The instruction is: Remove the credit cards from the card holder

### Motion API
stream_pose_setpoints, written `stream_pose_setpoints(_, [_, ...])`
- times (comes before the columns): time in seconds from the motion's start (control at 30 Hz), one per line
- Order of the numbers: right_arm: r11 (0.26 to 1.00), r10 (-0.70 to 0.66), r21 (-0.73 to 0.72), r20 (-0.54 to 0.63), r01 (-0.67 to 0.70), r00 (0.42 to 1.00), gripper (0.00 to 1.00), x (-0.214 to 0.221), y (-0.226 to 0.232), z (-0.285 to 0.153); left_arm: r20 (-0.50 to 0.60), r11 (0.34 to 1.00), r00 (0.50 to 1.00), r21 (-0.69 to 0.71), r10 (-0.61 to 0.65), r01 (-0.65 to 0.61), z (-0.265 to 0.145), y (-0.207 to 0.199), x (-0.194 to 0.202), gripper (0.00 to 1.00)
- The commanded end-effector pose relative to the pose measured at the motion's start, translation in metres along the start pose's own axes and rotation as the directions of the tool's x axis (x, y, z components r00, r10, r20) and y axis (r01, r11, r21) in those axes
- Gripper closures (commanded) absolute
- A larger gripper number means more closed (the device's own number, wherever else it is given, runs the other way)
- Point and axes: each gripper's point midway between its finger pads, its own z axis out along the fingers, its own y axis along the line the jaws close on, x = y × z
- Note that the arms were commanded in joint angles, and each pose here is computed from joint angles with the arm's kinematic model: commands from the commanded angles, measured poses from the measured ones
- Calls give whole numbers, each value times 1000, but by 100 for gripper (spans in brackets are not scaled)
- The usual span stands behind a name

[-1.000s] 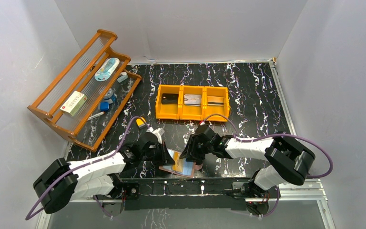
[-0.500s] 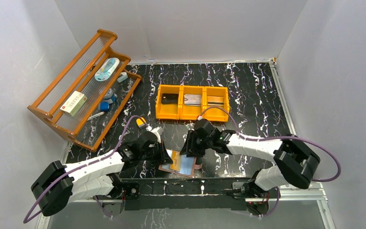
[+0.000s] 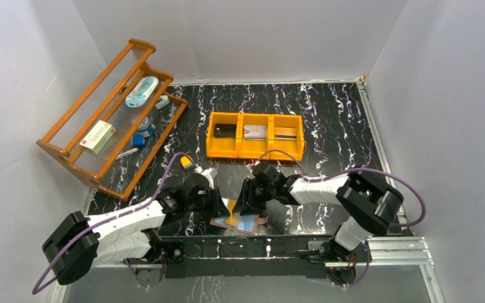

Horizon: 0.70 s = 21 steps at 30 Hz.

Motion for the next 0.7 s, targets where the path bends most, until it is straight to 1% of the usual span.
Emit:
stream_pose_setpoints(0.0, [999,41,35,16,-42,999,51,2,-19,4,-12,998,1000,64,27,-26,0,-15,-2,84])
stream_pose_setpoints(0.07, [997,65,42,24,-66,998,51,3,-25,4,-26,997,999,77,25,-23,3,-16,0,79])
stream_pose_setpoints(0.13, [995,88,44,29,-89,996,51,5,-31,5,-45,996,999,85,22,-18,6,-17,3,77])
stream_pose_setpoints(0.27, [991,126,33,42,-127,991,52,8,-37,5,-69,996,997,86,22,-16,11,-17,5,77])
stream_pose_setpoints(0.37, [989,139,34,56,-141,989,52,7,-39,4,-71,996,997,82,24,-18,12,-17,5,81])
stream_pose_setpoints(0.47, [990,137,32,61,-139,989,52,6,-39,3,-71,999,997,51,24,-20,11,-11,6,94])
stream_pose_setpoints(0.5, [990,133,32,65,-135,989,52,6,-38,2,-69,999,997,35,23,-21,11,-8,6,99])
stream_pose_setpoints(0.6, [992,119,37,76,-123,990,51,3,-36,0,-52,1000,998,-8,25,-25,7,-1,3,100])
stream_pose_setpoints(0.67, [994,100,40,83,-104,991,49,0,-34,-2,-33,999,999,-30,27,-28,4,2,1,100])
